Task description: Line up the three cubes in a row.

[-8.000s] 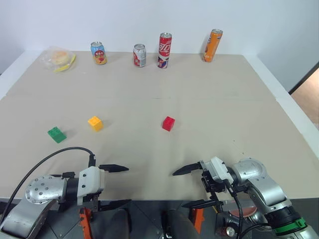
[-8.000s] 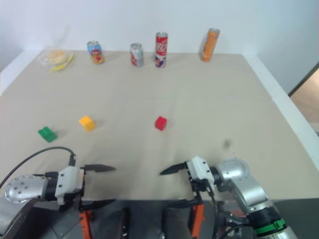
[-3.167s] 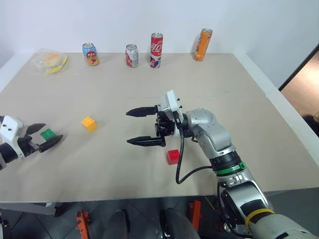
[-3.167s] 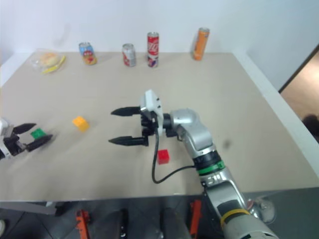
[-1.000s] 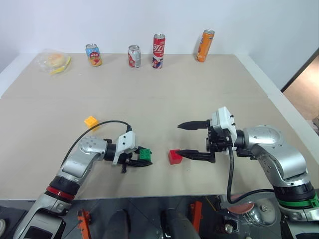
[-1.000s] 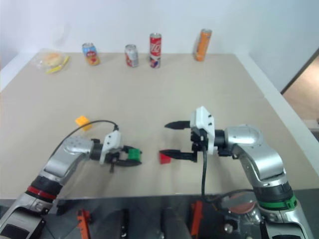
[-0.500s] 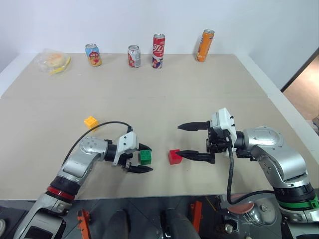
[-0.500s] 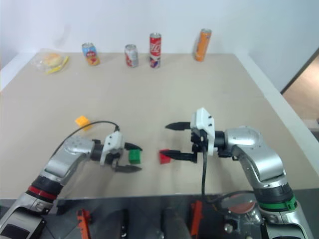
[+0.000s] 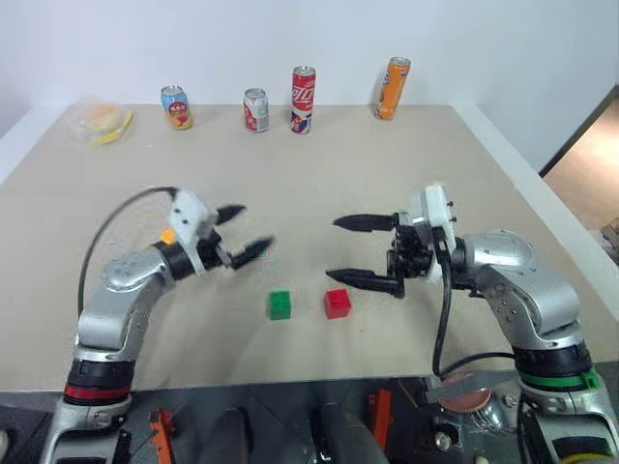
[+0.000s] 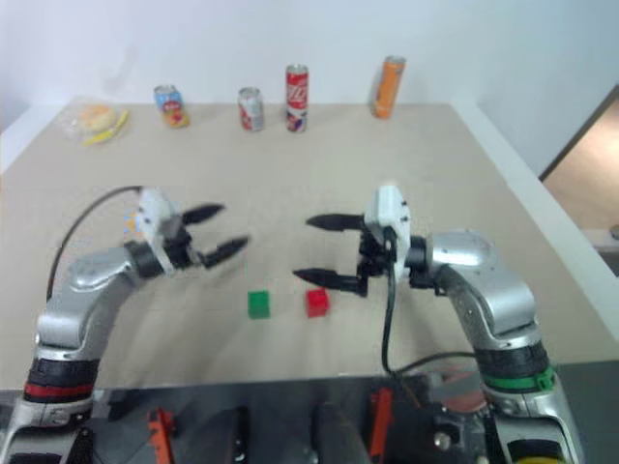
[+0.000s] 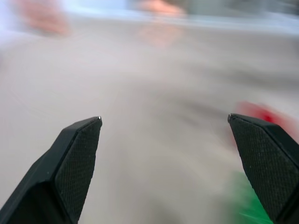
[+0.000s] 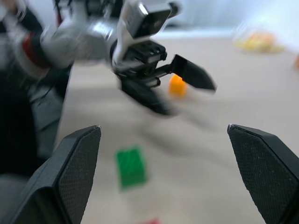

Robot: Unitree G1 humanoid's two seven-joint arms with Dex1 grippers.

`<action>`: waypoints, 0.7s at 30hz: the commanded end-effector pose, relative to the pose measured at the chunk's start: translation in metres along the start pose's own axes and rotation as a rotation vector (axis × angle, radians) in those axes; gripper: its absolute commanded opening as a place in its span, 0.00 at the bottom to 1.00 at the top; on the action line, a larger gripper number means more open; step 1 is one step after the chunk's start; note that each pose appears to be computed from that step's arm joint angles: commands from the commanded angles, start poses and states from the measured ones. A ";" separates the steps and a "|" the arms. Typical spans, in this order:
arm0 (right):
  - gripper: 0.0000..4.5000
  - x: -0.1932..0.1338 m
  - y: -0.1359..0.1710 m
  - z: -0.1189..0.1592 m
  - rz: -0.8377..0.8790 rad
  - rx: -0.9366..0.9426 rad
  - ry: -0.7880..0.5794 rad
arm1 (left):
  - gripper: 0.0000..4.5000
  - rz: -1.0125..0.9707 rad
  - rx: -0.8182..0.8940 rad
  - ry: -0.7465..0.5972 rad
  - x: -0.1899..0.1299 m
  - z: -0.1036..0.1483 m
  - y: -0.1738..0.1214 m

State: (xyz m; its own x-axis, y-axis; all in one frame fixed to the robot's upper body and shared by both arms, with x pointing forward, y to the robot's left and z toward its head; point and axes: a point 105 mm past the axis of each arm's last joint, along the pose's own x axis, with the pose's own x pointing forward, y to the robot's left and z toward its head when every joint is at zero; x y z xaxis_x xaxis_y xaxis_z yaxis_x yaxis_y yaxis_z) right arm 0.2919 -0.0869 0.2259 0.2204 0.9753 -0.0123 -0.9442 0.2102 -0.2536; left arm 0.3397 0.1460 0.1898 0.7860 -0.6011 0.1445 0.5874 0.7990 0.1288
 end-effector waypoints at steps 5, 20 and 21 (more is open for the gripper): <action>1.00 0.021 -0.025 0.011 -0.026 -0.061 -0.067 | 0.99 0.473 0.010 -0.014 -0.010 -0.010 0.016; 1.00 0.034 -0.019 0.009 0.041 -0.059 -0.093 | 0.99 0.073 0.080 0.118 -0.058 -0.009 0.075; 1.00 0.034 -0.018 0.009 0.042 -0.059 -0.093 | 0.99 0.052 0.073 0.147 -0.060 -0.013 0.079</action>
State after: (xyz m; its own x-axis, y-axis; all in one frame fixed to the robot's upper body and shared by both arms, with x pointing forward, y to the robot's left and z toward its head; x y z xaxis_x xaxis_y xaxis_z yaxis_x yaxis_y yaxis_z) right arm 0.3198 -0.0604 0.2304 0.1786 0.9827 0.0495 -0.9446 0.1854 -0.2707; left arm 0.3426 0.2425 0.1696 0.8691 -0.4946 -0.0034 0.4870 0.8544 0.1811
